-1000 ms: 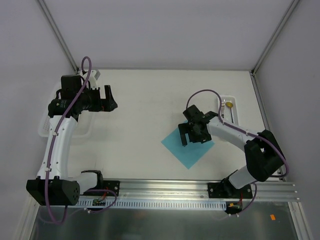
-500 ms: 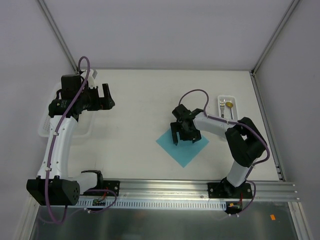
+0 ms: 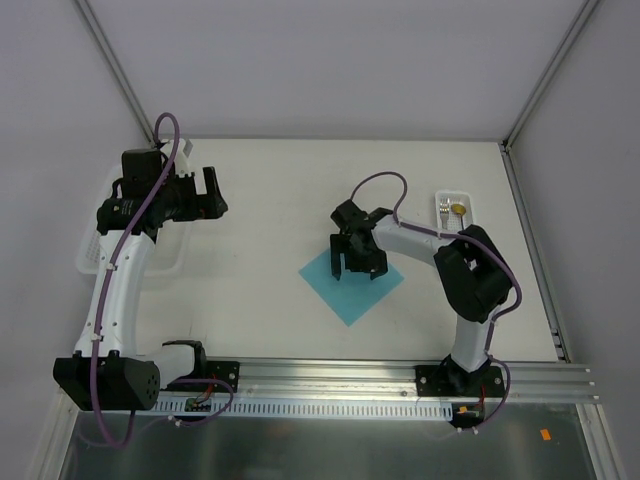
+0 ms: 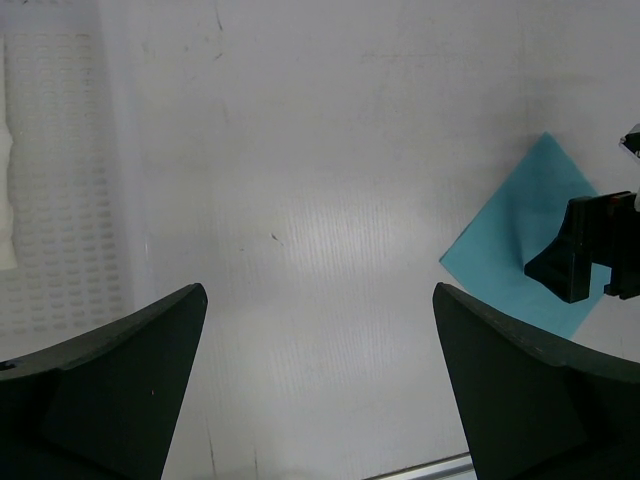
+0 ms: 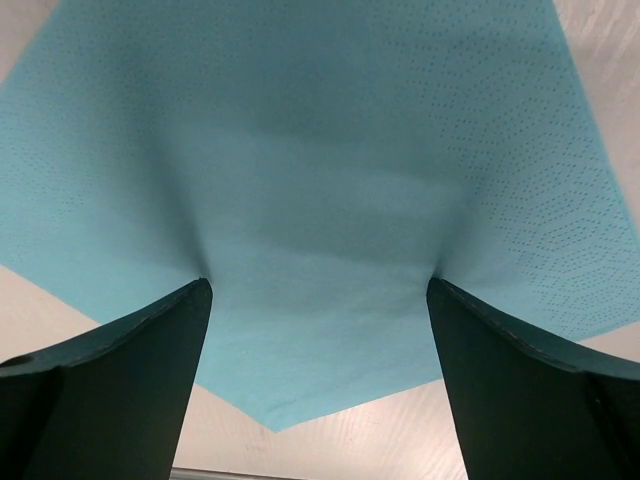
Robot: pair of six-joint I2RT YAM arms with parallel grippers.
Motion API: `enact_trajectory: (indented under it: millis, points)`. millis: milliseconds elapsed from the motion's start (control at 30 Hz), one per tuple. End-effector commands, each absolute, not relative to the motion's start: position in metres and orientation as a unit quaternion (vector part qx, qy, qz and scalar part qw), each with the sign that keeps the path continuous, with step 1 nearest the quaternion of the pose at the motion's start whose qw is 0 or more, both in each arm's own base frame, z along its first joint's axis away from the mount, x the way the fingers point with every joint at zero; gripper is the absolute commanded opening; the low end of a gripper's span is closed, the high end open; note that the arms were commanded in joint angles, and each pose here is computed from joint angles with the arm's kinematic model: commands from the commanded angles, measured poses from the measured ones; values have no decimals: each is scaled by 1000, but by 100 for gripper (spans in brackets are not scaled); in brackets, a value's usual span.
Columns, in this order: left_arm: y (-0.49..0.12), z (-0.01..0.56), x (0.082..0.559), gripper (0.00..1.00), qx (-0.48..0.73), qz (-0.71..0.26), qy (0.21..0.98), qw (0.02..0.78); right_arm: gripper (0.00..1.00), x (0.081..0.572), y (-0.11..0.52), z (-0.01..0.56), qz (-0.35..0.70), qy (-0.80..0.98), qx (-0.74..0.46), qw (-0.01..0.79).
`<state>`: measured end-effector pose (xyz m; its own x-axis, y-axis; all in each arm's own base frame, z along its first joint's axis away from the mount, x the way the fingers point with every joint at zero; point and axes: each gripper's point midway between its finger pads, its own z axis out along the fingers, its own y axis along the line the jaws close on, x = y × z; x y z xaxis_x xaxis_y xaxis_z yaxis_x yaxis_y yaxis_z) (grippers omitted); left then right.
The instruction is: Place the utensils on the paper napkin and roll it up
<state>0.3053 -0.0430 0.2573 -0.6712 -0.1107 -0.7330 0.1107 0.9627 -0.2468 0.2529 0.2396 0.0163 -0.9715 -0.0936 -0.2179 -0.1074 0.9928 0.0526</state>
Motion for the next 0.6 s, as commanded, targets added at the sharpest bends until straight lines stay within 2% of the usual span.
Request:
enact_trajectory:
  millis: [0,333,567]
  points:
    - [-39,264,314,99,-13,-136,898,419,93,262,273,9,78,991,-26,109]
    - [-42,265,317,99,-14,-148,898,415,93,269,284,2,81,991,-37,104]
    - [-44,260,316,99,-11,-155,900,407,96,277,292,23,101,986,-43,126]
